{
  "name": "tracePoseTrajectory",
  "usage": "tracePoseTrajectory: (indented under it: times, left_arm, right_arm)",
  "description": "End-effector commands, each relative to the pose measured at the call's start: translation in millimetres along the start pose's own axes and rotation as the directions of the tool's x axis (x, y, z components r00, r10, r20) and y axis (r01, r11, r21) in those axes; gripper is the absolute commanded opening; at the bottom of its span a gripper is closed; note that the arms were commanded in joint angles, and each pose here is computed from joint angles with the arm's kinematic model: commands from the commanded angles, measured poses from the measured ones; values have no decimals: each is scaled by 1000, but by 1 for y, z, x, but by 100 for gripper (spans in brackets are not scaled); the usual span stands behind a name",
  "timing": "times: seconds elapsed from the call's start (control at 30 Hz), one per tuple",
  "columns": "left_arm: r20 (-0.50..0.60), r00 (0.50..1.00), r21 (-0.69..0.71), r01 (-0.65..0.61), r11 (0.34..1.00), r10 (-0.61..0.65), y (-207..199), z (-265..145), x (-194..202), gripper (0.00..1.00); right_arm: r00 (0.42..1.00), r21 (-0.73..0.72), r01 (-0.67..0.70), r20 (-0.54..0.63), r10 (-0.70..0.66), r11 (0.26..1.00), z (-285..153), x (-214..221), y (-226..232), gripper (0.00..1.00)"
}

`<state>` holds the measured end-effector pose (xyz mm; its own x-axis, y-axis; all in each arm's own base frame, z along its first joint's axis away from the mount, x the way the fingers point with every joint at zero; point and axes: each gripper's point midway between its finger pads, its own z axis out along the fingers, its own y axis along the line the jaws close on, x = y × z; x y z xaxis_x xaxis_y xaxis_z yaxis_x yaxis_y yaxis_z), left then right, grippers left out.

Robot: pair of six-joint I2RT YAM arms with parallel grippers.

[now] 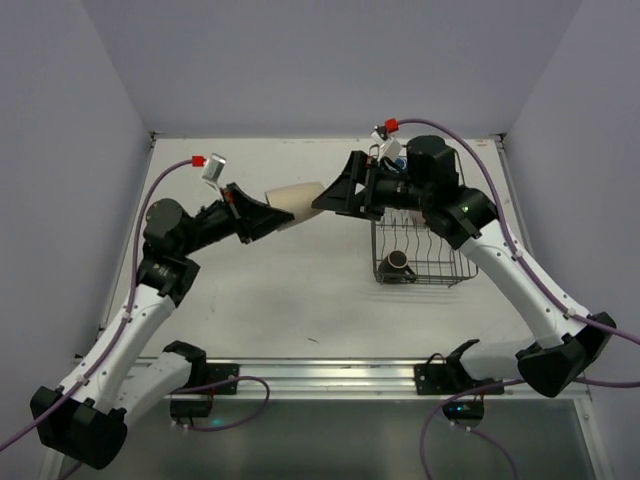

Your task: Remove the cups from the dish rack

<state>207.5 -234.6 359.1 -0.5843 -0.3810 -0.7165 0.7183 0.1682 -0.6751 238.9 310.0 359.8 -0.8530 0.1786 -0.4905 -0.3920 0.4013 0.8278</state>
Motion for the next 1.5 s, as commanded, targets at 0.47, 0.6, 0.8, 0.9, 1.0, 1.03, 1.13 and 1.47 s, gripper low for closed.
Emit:
tracePoseTrajectory:
  times: [0.47,0.6,0.8,0.9,1.0,1.03,1.13,1.47]
  left_arm:
    - [-319,938,-947,-321,5,-134,223,-157,-4,0]
    - [-306,935,-940,-327,-100,-180,244,-160,-13,0]
    - [-302,879,-922,-367,-120,-369,299,-178,5,0]
    - [-295,869,-932,-354,-83,-398,312,-177,13,0]
    - [-273,870,-946,-321,-52,-411,321,-175,14,0]
    - [-268,870,-950,-311,-40,-414,323,-174,15,0]
    - [-267,862,-952,-305,-19,-432,327,-169,17,0]
    - [-259,850,-955,-297,-12,-459,338,-174,26,15]
  right_arm:
    - [998,669,63,-19,-67,740,-50,3,-127,99]
    - [996,674,86,-50,-70,733,-49,6,-132,99]
    - [992,688,125,-85,-91,715,-55,10,-137,99]
    - [990,702,141,-103,-96,698,-59,12,-143,99]
    - [988,700,155,-123,-97,697,-59,17,-145,99]
    - [987,694,157,-127,-95,703,-58,18,-145,99]
    - [986,674,163,-135,-97,720,-57,22,-143,99]
    - [986,691,164,-141,-92,704,-59,27,-152,99]
